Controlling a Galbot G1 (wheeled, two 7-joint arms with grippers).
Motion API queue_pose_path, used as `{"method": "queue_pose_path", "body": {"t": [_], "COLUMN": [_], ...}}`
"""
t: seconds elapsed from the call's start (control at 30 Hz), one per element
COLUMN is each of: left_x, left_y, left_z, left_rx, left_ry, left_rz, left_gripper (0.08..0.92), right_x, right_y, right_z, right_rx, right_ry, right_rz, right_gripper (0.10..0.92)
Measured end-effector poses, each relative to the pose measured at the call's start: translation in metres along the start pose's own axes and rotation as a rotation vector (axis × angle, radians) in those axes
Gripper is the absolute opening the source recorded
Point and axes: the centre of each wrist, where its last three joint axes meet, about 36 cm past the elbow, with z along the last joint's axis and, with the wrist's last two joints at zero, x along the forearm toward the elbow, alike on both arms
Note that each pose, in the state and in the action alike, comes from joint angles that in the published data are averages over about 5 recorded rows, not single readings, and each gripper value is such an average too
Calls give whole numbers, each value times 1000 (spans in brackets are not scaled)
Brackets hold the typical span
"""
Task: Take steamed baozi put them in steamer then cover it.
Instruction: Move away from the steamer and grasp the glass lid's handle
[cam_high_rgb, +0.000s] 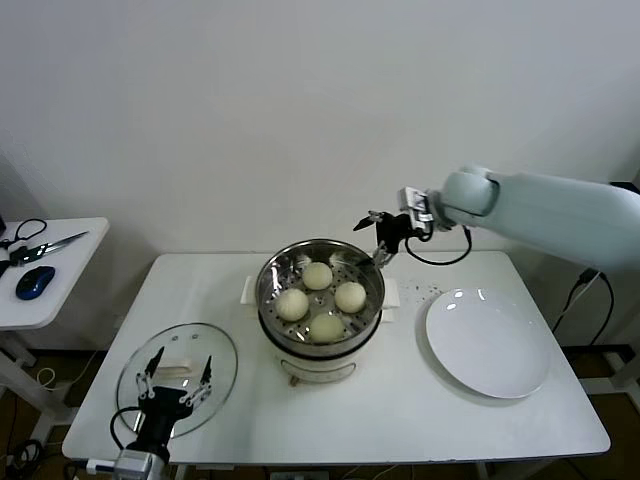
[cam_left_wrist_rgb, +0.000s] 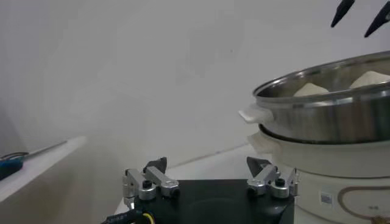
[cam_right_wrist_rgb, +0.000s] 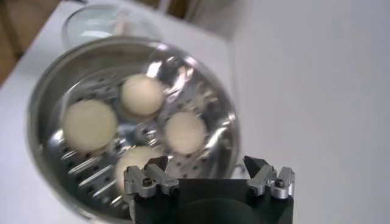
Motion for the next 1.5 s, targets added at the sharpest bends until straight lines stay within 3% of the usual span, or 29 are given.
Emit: {"method": "queue_pose_path", "body": {"t": [0.23, 0.5, 0.8, 1.2, 1.5], "left_x": [-3, -5, -7, -11, -27], "left_y": [3, 8, 20, 21, 21], "left_z": [-5, -11, -16, 0, 25], "left_rx": [-45, -160, -498, -1124, -1375], "left_ry": [-1, -3, -1, 100, 177], "left_rz": [-12, -28, -58, -13, 19], "left_gripper": [823, 823, 823, 823, 823], "right_x": [7, 7, 12, 30, 36], "right_y": [55, 118, 182, 281, 329], "right_z": [56, 100, 130, 180, 200], "right_rx": [-138, -306, -490, -722, -803], "right_ry": [-194, -330, -430, -398, -332], "right_rz": [217, 424, 624, 836, 905], "right_gripper": [823, 823, 823, 823, 823]}}
